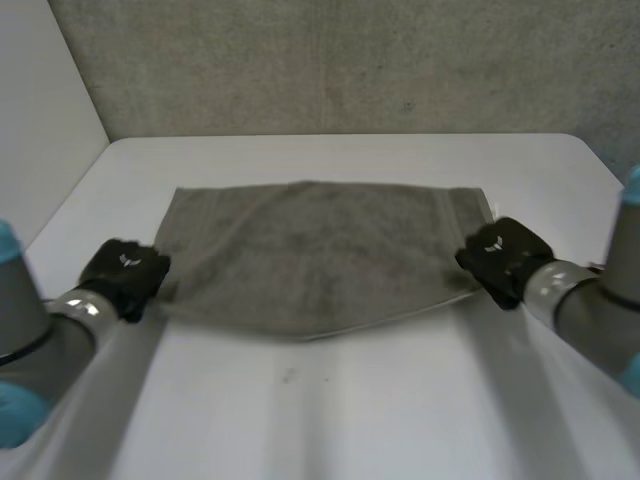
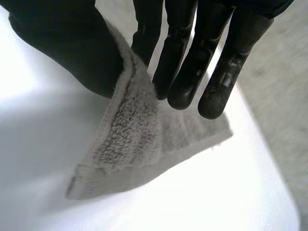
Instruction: Fold the towel.
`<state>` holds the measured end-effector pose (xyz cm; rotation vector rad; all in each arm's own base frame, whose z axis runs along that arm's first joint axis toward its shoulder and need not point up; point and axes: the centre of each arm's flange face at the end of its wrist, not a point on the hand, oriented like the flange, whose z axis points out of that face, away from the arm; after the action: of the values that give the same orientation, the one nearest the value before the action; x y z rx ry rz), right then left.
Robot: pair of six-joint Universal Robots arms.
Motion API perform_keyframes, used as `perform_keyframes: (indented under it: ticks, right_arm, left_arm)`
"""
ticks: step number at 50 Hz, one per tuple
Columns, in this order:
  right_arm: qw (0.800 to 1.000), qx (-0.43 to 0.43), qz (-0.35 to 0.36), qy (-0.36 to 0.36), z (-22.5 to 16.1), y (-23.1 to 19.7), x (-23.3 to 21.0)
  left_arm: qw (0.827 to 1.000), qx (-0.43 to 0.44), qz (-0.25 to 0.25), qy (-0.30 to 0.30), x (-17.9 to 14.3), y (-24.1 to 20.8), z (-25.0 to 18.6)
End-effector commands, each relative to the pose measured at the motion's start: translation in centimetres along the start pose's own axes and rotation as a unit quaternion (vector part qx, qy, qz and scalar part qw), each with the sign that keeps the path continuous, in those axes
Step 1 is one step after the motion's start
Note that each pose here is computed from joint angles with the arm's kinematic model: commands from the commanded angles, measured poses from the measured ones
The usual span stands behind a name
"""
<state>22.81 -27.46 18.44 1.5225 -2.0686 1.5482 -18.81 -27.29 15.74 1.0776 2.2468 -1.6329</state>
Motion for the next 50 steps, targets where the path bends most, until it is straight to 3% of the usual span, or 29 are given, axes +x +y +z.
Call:
perform_keyframes:
  ticks: [1, 10, 19, 28, 34, 43, 50]
  right_arm:
    - [0.993, -0.09, -0.002, -0.075, -5.9, 0.0, 1.5]
    - [0.998, -0.05, -0.019, -0.03, -3.5, -0.1, 2.4]
    - [0.999, 0.008, -0.017, 0.029, 4.4, 0.9, 2.4]
    - [0.983, 0.103, -0.054, 0.142, 11.7, 1.2, 3.3]
    - [0.98, 0.115, -0.059, 0.151, 15.2, 2.5, 2.3]
    - [0.981, 0.113, -0.056, 0.145, 16.5, 3.4, 1.5]
    - [0.974, 0.143, -0.01, 0.173, 13.9, 0.7, 4.7]
  left_arm:
    - [0.998, -0.029, 0.029, 0.037, -1.7, -1.6, -5.6]
    - [0.997, 0.036, 0.018, 0.067, -1.7, -2.8, -3.9]
    - [0.996, 0.082, -0.032, 0.031, -2.4, -3.1, 4.4]
    - [0.993, 0.115, -0.023, -0.034, -3.1, -3.1, 12.1]
    - [0.991, 0.13, -0.016, -0.037, -2.3, -3.4, 14.5]
    - [0.991, 0.123, -0.017, -0.051, -1.3, -2.8, 16.5]
    - [0.99, 0.132, -0.017, -0.047, -0.9, -4.5, 14.8]
